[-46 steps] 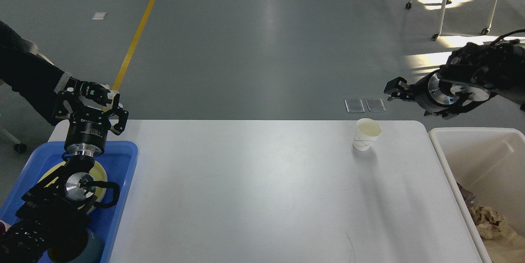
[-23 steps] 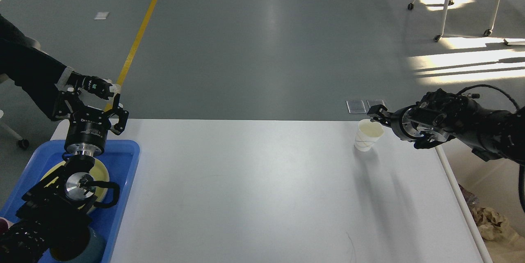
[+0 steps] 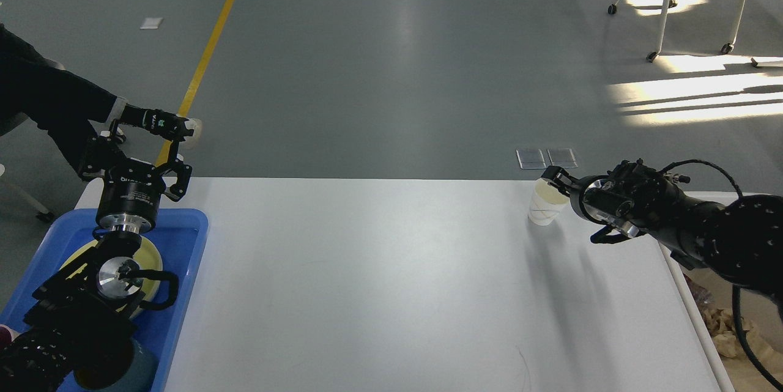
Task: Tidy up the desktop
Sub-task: 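Bring the right gripper back to the white paper cup and grasp it, then lift the white cup and carry it over the white bin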
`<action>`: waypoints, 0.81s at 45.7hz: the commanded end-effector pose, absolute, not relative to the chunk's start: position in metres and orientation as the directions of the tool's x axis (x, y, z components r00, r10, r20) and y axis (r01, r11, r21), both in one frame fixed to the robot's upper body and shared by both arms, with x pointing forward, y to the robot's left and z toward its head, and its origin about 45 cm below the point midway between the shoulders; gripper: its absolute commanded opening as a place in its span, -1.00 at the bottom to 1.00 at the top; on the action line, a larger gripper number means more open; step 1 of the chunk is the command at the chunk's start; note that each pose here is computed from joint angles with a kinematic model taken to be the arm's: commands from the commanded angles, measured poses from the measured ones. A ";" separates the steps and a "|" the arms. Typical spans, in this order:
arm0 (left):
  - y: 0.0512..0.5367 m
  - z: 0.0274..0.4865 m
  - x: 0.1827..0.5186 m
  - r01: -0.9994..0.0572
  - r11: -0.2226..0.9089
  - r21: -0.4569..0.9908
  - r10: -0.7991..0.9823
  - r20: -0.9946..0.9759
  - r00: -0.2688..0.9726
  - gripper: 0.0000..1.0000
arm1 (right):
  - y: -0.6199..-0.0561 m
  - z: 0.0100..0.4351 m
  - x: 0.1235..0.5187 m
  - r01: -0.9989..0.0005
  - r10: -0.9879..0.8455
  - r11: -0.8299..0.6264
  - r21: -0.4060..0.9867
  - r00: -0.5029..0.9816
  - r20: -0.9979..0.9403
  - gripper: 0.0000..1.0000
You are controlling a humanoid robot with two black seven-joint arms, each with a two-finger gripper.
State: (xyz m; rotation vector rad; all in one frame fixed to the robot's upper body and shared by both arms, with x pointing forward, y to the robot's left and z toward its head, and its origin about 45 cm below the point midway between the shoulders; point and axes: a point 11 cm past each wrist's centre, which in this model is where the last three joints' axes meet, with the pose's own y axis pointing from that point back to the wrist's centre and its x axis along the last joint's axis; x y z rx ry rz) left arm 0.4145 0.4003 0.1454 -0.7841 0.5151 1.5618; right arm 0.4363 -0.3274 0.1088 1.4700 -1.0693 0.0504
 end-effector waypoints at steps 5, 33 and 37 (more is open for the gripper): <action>0.400 0.145 0.415 -0.982 -0.148 -0.114 0.679 -0.734 -0.017 0.94 | -0.330 0.104 0.432 -0.615 -0.559 0.195 0.764 0.570 0.602 0.73; 0.401 0.146 0.415 -0.982 -0.150 -0.115 0.677 -0.735 -0.018 0.94 | -0.328 0.088 0.422 -0.596 -0.561 0.195 0.779 0.584 0.587 -0.53; 0.400 0.145 0.414 -0.982 -0.149 -0.114 0.678 -0.735 -0.017 0.94 | -0.328 0.087 0.421 -0.592 -0.563 0.194 0.782 0.585 0.584 -0.85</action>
